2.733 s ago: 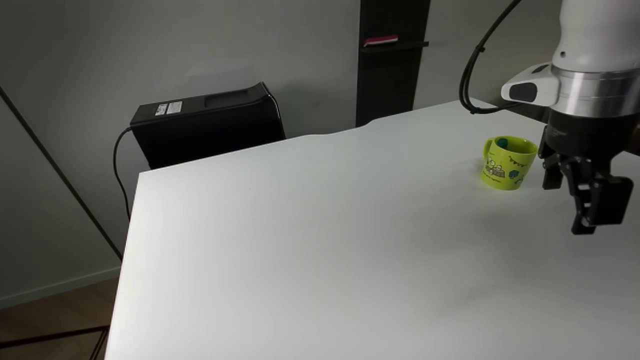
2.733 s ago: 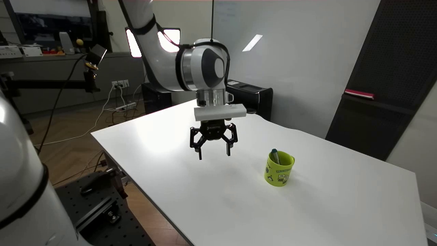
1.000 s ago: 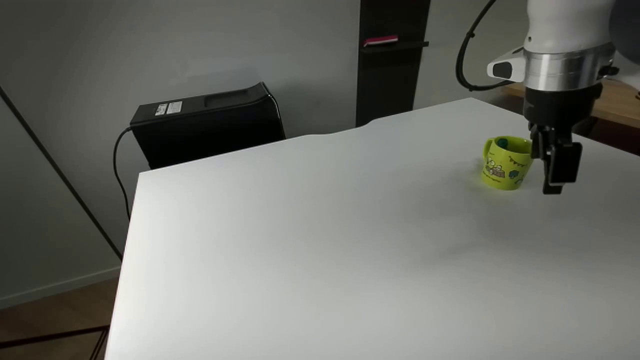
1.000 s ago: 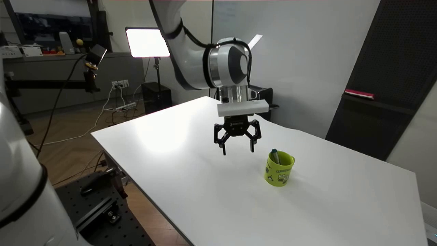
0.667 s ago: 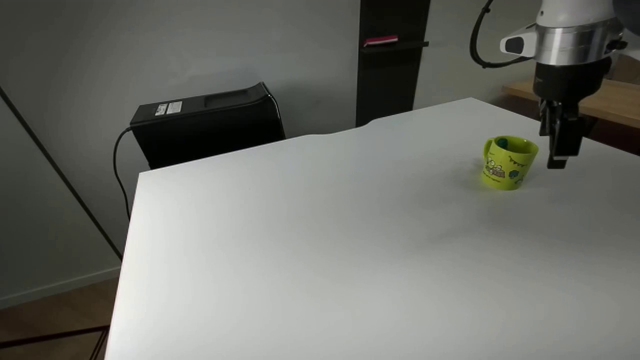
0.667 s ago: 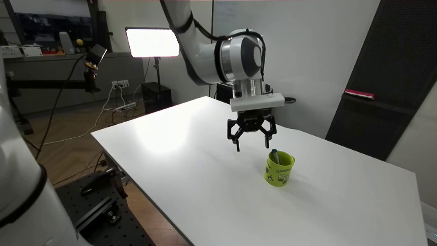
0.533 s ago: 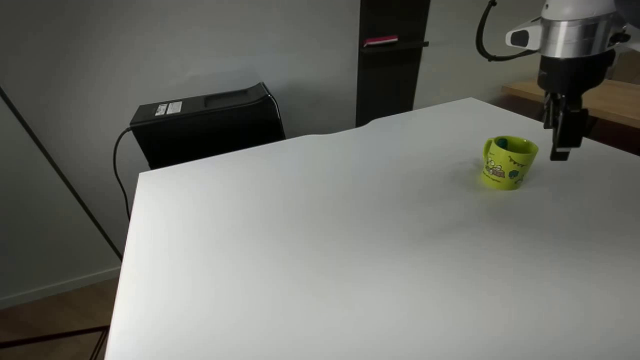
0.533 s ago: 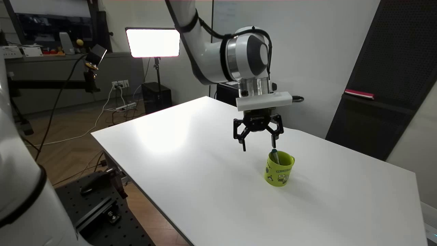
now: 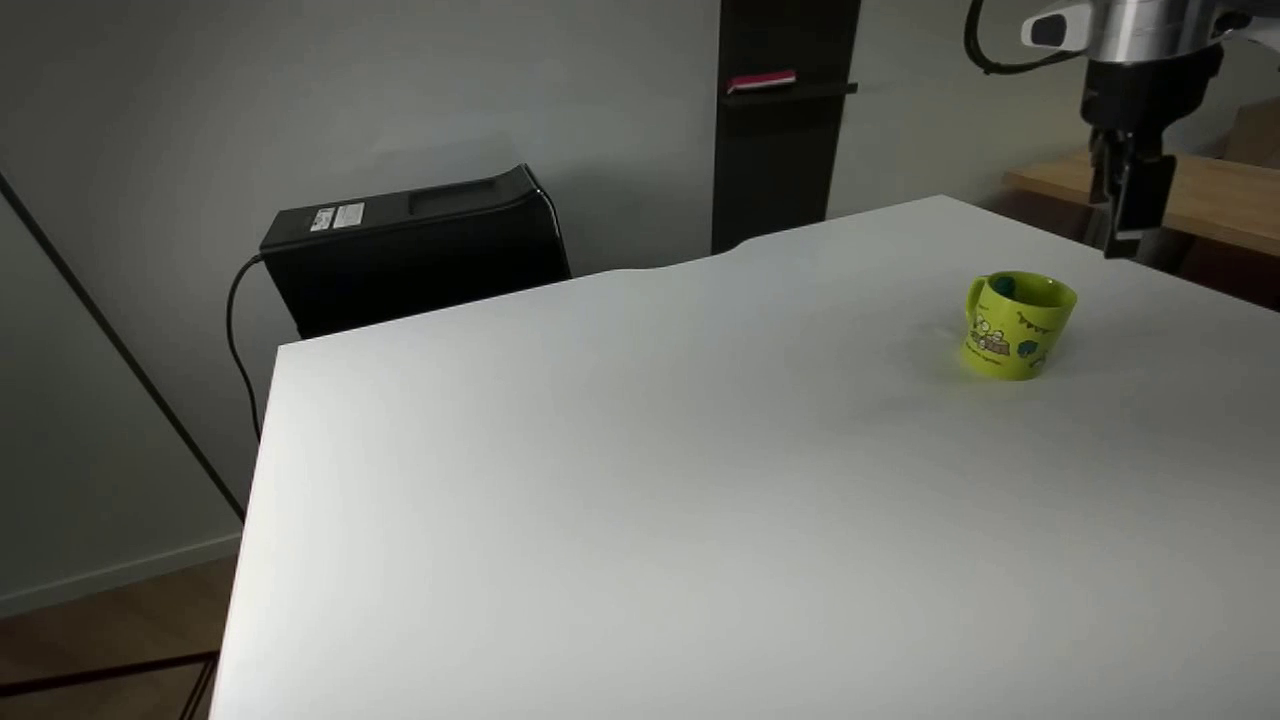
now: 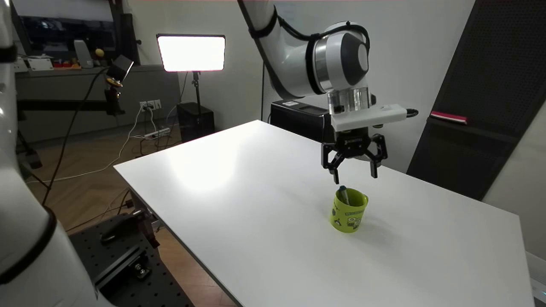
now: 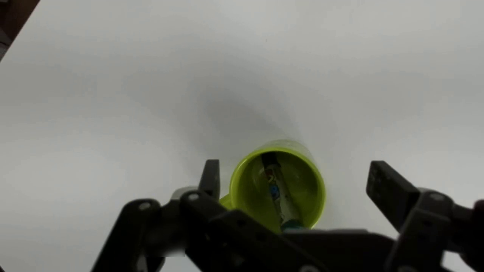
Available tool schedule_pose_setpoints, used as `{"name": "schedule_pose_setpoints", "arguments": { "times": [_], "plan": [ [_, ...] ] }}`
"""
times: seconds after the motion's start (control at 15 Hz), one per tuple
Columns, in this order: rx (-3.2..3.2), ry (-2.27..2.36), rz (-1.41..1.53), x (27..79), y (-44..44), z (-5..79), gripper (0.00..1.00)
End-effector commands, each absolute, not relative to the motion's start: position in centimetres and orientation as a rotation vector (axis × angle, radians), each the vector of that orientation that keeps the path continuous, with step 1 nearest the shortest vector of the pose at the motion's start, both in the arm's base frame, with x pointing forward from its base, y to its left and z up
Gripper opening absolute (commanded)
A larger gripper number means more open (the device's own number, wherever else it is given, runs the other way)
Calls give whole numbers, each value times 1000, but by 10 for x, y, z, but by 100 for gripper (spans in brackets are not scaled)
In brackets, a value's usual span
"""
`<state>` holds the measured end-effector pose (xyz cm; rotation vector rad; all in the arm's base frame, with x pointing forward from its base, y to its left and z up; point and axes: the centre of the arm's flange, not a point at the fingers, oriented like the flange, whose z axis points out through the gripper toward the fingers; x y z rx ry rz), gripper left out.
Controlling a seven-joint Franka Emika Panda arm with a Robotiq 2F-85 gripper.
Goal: Pick up the marker from the cup and place it on the table
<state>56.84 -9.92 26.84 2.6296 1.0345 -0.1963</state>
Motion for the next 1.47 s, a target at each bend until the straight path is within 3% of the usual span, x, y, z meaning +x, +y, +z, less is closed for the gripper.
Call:
{"name": "schedule_pose_setpoints", "arguments": {
  "times": [0.0,0.47,1.4],
  "plan": [
    [2608,1130,-216,609,-115,274,100],
    [2608,1199,-249,649,-105,258,100],
    [2592,1202,-377,662,-62,211,100]
  ]
}}
